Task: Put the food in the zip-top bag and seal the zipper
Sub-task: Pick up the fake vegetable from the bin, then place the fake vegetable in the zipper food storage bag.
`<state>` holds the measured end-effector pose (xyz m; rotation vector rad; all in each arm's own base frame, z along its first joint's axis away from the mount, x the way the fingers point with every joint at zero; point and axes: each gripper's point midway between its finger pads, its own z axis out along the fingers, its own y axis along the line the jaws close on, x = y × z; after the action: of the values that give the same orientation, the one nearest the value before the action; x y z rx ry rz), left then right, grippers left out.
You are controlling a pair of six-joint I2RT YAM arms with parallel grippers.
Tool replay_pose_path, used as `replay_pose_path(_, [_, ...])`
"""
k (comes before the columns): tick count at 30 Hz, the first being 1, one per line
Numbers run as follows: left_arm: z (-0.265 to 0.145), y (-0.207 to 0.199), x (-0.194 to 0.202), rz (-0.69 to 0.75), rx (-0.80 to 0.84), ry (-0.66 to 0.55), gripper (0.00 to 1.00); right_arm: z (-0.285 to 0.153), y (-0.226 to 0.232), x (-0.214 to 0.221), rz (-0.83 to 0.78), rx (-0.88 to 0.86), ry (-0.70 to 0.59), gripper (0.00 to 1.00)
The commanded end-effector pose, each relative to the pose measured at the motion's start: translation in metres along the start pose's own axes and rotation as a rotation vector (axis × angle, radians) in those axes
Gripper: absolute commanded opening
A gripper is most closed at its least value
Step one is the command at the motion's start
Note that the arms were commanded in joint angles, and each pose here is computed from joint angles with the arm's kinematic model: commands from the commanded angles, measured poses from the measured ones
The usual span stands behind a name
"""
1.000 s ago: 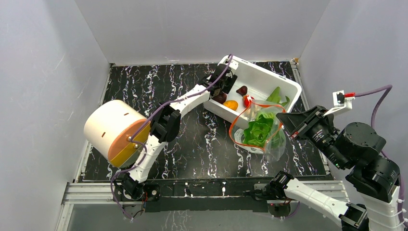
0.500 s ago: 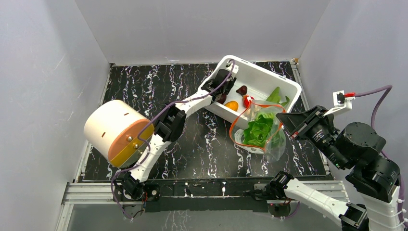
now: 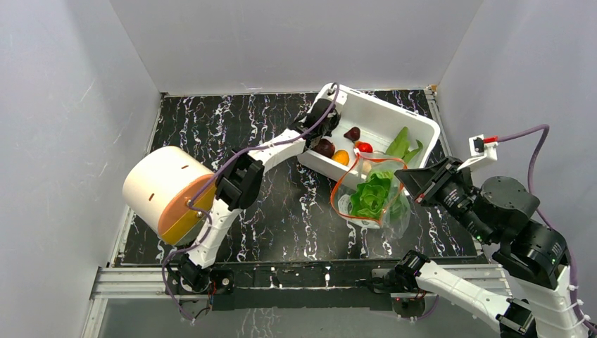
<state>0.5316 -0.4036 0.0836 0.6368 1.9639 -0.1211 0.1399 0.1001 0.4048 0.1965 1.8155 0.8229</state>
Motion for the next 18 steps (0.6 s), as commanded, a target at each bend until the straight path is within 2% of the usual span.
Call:
replay_pose_path(1, [-0.067, 0.003, -0.100, -0.107, 0.064, -0.181, 0.00, 0.000, 0.015, -0.015, 0.042, -0.067, -0.071, 0.00])
replay_pose_path(10, [-0.125, 0.003, -0.138, -0.195, 0.161, -0.248, 0.00, 0.013, 0.007, 0.006, 0.045, -0.051, -0.021, 0.00])
replay_pose_path(18, [-0.193, 0.007, -0.182, -0.295, 0.260, -0.390, 0.00, 0.031, 0.013, 0.035, 0.075, -0.097, 0.063, 0.00])
